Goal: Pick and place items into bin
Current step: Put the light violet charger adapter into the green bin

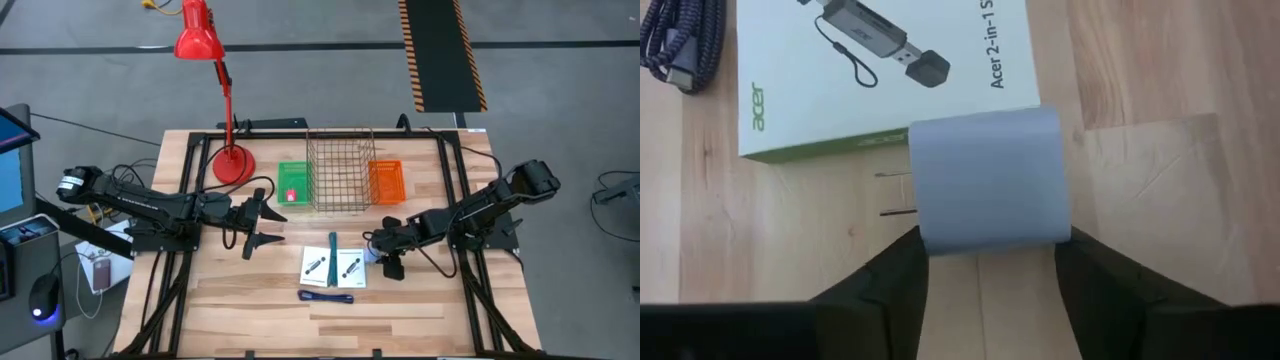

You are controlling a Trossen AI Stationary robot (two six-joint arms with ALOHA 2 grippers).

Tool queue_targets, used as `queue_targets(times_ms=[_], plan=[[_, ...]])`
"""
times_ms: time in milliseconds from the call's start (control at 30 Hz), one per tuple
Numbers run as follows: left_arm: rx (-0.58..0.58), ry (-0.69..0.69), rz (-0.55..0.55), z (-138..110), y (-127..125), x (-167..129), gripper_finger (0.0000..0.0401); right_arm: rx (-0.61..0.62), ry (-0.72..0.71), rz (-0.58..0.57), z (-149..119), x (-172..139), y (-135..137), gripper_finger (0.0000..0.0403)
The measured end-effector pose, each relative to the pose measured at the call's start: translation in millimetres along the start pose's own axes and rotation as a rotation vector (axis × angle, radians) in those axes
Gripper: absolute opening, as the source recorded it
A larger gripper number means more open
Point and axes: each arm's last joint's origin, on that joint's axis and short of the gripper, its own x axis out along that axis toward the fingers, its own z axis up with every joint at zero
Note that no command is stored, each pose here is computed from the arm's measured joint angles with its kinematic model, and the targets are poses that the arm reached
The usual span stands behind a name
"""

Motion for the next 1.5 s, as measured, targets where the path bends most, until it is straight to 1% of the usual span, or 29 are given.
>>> queue_targets(times_ms=[167,200,400,467,533,767,1000,1367,1500], plan=[[0.0,0.0,0.0,0.0,0.0,0.0,0.0235,0.0,0.003,0.0,-0.3,0.0,-0.1,0.0178],[0.0,0.0,0.0,0.0,0.0,0.0,0.0235,0.0,0.004,0.0,-0.3,0.1,-0.1,0.0183],[0.0,0.0,0.0,0.0,0.0,0.0,0.0235,-0.008,0.017,0.001,-1.9,0.8,-0.5,0.0268],[0.0,0.001,0.0,-0.1,0.0,0.0,0.0235,-0.024,0.018,0.005,-1.9,0.8,-0.3,0.0284],[0.0,0.0,0.0,0.0,0.0,0.0,0.0235,-0.038,0.018,0.006,-1.9,0.8,-0.3,0.0292],[0.0,0.0,0.0,0.0,0.0,0.0,0.0235,-0.09,0.014,0.001,-1.9,0.9,-0.5,0.0294],[0.006,0.001,0.0,0.0,0.0,0.0,0.0235,-0.148,-0.018,-0.031,0.6,1.1,-1.9,0.0294],[0.006,0.001,0.0,-0.1,0.0,0.0,0.0235,-0.15,-0.035,-0.023,2.6,1.0,-2.1,0.0294],[0.006,0.001,0.0,-0.1,0.0,0.0,0.0235,-0.15,-0.035,-0.023,2.7,1.0,-2.1,0.0282]])
